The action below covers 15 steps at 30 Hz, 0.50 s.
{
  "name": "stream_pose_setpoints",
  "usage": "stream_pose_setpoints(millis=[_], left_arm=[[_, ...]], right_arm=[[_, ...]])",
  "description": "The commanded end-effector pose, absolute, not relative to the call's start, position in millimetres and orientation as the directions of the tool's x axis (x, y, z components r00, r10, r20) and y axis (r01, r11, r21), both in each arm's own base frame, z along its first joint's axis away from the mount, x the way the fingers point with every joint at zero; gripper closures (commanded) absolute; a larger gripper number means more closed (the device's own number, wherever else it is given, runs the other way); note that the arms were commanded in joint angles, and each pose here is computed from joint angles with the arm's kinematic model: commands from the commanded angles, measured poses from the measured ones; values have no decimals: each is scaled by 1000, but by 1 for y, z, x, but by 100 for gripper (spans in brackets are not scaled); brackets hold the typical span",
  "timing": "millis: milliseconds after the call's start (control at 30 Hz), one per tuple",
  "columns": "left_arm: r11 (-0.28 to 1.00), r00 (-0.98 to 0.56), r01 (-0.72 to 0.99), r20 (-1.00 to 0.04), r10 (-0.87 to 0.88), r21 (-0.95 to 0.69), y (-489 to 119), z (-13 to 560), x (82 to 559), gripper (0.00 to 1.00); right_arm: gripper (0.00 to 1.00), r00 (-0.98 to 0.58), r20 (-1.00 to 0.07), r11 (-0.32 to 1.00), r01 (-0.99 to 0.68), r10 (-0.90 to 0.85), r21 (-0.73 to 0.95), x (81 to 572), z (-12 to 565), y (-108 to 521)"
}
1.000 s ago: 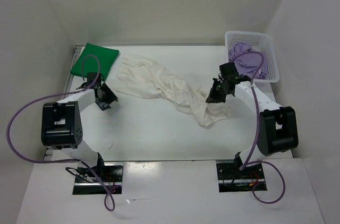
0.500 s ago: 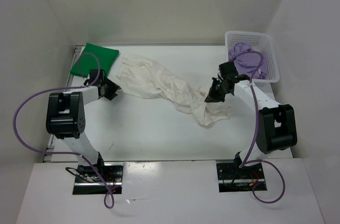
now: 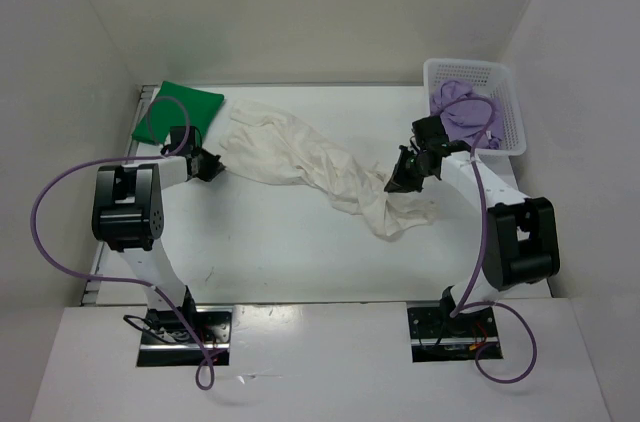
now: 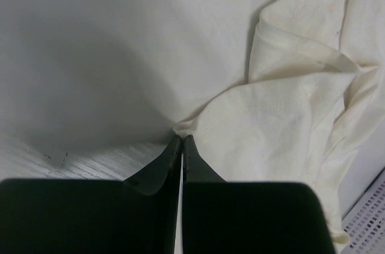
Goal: Fold and stack the t-shirts
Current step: Flatten out the tshirt
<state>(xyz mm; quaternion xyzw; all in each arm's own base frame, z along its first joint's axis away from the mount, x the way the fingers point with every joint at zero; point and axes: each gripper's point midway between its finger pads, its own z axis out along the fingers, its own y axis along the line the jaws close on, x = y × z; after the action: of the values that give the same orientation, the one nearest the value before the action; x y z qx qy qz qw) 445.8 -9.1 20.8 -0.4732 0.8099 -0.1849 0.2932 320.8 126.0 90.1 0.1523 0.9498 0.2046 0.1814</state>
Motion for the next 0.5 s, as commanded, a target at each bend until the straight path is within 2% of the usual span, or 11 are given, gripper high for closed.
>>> stream_pose_setpoints(millis=[0,67,167,200,233,267,367,433,467], left_arm=[[533,-415,-638,-335,-846,-556,-5,32,444,100],[566,-415,-583,-385,-824,-583,-1,70,446,100],[604,-387,-512,-465,-797,-610,18,124,439,100],[610,-366,-499,-489,-792,-615,31,140,436,100],[613,-341,-486,-511,-789,-622,37,159,429,100],[607,-331,-481,-510,-794,-633,41,166,423,100],[596,-294,-496,-523,-800,-632,55,171,402,100],[583,-308,-528,-501,-809,-617,56,152,390,100],[579,-320,-544,-487,-812,-608,54,143,385,100]], right_arm=[[100,-860,-345,854,176,375,490,331,120,129],[100,-874,-331,839,144,357,524,326,134,137],[100,-875,-391,841,32,284,540,320,181,154],[100,-860,-437,814,-44,264,579,323,219,165],[100,-867,-432,803,-65,248,593,317,234,168],[100,-831,-497,776,-134,251,616,322,276,174],[100,-785,-568,732,-234,246,640,322,322,179],[100,-798,-528,687,-209,292,696,330,315,170],[100,-817,-489,679,-173,306,713,337,285,163]])
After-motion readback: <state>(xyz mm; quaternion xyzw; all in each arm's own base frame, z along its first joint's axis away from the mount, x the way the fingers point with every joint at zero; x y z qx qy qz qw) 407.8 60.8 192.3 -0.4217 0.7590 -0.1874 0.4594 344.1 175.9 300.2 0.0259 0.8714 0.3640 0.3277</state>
